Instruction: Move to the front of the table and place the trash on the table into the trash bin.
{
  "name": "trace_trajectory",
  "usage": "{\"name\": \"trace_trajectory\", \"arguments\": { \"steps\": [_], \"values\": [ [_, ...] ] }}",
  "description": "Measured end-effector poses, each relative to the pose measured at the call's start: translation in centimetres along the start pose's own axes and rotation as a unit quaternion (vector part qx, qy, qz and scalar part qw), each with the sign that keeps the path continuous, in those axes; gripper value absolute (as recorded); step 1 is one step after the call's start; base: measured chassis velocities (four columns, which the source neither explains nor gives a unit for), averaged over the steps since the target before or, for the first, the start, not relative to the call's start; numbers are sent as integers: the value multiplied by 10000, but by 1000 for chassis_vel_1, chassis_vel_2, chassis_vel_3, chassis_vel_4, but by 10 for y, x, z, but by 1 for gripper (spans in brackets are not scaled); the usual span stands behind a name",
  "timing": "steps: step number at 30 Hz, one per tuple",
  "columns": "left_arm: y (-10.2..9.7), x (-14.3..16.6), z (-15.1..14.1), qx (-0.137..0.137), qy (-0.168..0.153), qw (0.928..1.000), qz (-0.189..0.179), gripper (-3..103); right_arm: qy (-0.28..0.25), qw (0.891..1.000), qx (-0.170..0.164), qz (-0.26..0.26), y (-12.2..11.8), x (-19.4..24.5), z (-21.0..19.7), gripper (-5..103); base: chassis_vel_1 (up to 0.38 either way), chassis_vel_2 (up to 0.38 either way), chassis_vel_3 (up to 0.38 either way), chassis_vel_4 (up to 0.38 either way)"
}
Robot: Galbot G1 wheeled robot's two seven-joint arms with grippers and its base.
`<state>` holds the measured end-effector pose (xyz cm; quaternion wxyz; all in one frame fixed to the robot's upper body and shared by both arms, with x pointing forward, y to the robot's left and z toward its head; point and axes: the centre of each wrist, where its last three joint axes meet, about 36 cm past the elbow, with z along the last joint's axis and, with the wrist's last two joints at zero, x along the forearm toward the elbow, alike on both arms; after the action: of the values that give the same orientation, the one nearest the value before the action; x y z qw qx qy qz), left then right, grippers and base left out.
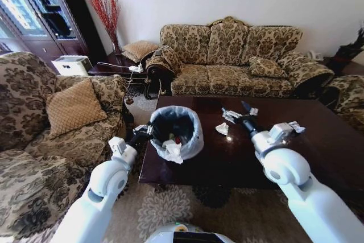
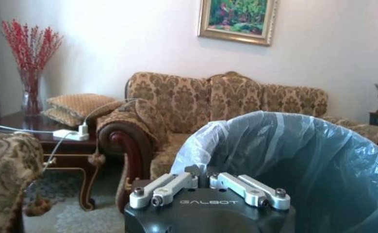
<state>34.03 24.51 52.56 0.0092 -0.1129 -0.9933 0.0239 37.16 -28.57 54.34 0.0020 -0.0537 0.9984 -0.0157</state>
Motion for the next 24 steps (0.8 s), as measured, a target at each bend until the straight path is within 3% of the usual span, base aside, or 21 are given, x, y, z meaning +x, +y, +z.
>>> {"name": "trace_trajectory", "arguments": {
  "steps": [11, 24],
  "values": [
    [-4, 5, 5, 55, 43, 10000, -38, 3, 80, 9976, -312, 619, -10, 19, 38, 100, 0, 0, 0, 0],
    [-8, 8, 13, 87, 29, 9999, 108, 3, 290, 9947, -103, 982, -12, 18, 58, 100, -78, 68, 69, -65]
  ]
}}
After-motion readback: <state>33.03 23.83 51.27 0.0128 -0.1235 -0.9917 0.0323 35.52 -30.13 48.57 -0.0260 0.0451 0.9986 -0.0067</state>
